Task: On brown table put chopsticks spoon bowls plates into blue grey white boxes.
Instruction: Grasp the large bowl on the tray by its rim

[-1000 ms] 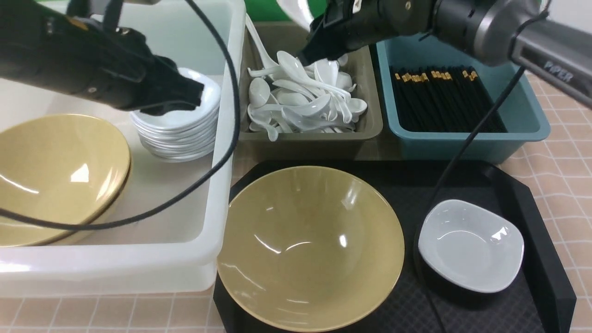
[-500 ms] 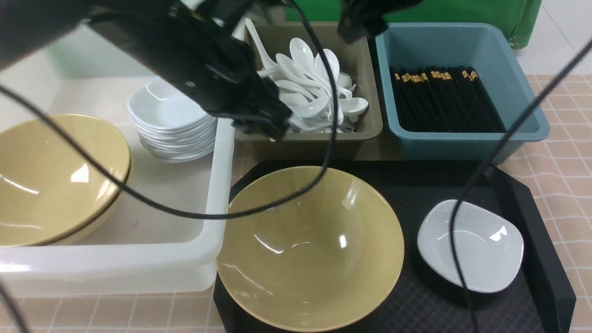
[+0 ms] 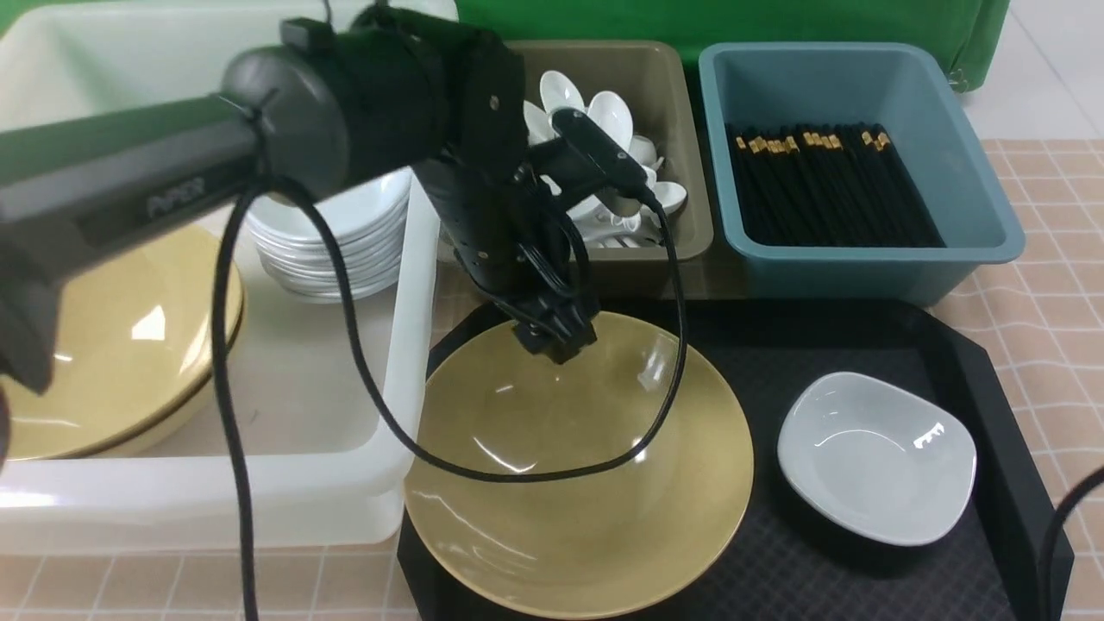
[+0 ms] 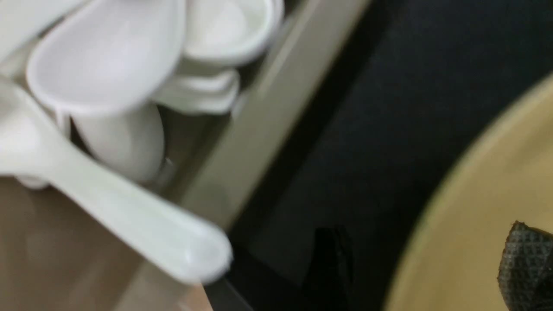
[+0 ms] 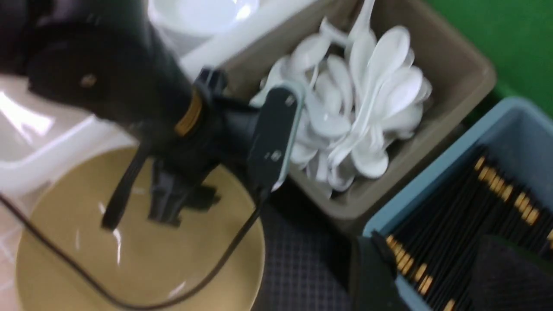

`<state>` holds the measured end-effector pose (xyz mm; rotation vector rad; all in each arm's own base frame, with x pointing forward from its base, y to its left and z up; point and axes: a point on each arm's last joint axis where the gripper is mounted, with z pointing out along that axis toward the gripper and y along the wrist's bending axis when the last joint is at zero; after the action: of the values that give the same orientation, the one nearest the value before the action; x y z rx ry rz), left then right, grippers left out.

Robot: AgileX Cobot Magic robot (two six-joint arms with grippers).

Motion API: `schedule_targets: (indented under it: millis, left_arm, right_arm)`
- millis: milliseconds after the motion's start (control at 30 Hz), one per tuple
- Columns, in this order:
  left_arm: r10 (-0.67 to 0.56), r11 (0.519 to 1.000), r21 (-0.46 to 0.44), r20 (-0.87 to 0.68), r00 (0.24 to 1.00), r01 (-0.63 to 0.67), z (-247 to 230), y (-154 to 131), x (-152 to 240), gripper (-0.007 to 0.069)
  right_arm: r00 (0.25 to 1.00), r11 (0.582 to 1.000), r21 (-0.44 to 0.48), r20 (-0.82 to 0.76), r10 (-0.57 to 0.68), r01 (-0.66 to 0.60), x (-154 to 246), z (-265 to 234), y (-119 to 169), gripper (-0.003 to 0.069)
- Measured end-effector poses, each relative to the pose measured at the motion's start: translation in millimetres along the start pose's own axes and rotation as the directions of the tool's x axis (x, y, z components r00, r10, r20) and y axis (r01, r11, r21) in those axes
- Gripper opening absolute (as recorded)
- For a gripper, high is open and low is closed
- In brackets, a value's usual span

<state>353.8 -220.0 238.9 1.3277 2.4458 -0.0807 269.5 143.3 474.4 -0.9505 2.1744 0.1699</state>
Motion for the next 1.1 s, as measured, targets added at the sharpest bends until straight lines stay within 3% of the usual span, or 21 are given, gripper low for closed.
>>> schedule_targets:
  millis: [267,433,533,700,767,900,1033,1100]
  left_arm:
    - [-0.011,1.000,-0.018,0.027,1.000,0.012,8.5,2.4,-3.2,0.0440]
    - [-0.063,0.994,0.087,-0.048,0.997,0.067,26.7,-6.2,2.1,0.0434]
    - [-0.078,0.989,0.120,-0.071,0.994,0.086,33.0,-9.1,3.5,0.0381]
    - [-0.130,0.974,0.173,-0.101,0.986,0.146,17.3,-14.0,2.5,0.0094]
    - [-0.169,0.967,0.179,-0.080,0.982,0.181,7.6,-15.3,0.1,0.0049]
    - [-0.198,0.963,0.175,-0.056,0.979,0.205,-14.6,-15.7,0.2,0.0012]
    - [-0.287,0.943,0.184,0.025,0.958,0.278,-59.1,2.4,11.8,0.0008]
    - [-0.336,0.928,0.193,0.069,0.939,0.318,-78.7,12.4,20.6,0.0008]
  right_arm:
    - [0.994,0.999,-0.039,-0.110,-0.008,0.004,19.4,26.6,4.1,0.0295]
    - [0.992,0.999,-0.046,-0.127,-0.019,0.013,22.6,30.8,4.8,0.0281]
    - [0.991,0.998,-0.048,-0.126,-0.037,0.031,22.6,30.8,4.8,0.0281]
    - [0.989,0.995,-0.054,-0.122,-0.087,0.081,22.5,30.9,4.7,0.0270]
    - [0.988,0.995,-0.054,-0.122,-0.090,0.084,22.6,31.1,4.7,0.0253]
    - [0.988,0.995,-0.055,-0.122,-0.094,0.088,22.6,31.1,4.7,0.0185]
    - [0.989,0.993,-0.063,-0.098,-0.108,0.103,18.9,31.7,10.5,0.0064]
    - [0.988,0.990,-0.071,-0.082,-0.128,0.122,16.0,31.5,15.9,0.0043]
